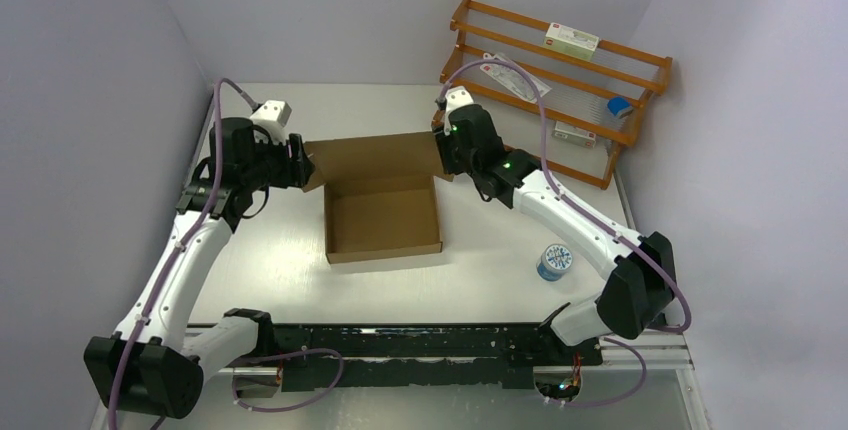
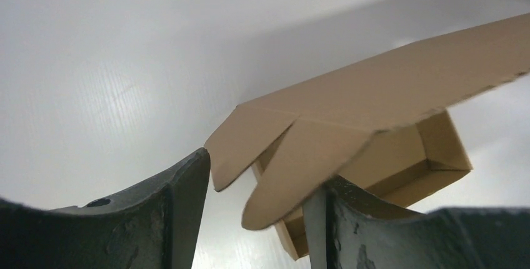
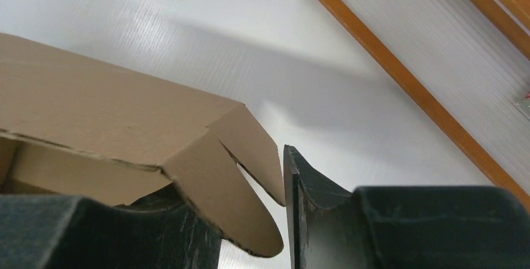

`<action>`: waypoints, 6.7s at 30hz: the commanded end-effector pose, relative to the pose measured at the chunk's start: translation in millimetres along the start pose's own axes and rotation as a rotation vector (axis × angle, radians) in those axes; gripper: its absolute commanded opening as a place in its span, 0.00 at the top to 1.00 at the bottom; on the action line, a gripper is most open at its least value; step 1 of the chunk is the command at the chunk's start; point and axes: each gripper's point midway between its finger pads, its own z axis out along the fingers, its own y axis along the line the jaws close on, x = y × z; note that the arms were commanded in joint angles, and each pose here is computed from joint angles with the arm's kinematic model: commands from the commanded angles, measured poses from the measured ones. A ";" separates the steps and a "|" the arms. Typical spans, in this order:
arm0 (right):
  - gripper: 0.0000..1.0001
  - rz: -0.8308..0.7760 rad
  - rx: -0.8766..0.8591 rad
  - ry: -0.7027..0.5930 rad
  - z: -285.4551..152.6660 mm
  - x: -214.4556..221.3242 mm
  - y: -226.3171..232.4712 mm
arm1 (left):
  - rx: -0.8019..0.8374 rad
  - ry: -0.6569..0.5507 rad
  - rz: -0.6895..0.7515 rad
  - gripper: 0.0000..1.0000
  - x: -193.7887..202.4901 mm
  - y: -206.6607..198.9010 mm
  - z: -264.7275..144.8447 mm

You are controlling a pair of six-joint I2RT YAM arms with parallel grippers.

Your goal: Fold the paper box

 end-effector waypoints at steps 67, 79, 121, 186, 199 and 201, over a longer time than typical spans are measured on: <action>1.00 -0.177 -0.149 0.033 0.9 -15.9 1.3 | -0.021 -0.078 0.042 0.33 -40.4 22.8 78.0; 0.79 -0.101 -0.124 0.015 1.6 -11.5 -0.1 | 0.102 0.146 0.055 0.32 13.6 37.2 160.5; 0.67 -0.256 0.019 0.021 8.4 12.3 -31.9 | -0.036 0.139 0.006 0.38 55.2 31.2 60.9; 1.00 0.090 -0.048 0.084 -0.9 -6.7 -1.6 | 0.306 -0.099 0.068 0.95 -18.5 -40.2 45.8; 1.00 0.385 0.021 0.149 8.6 -5.2 7.1 | 0.291 0.094 -0.326 0.95 -0.8 -64.0 55.9; 1.00 0.412 0.044 0.148 8.1 -7.3 4.6 | 0.285 0.107 -0.350 0.95 -0.3 -67.3 55.7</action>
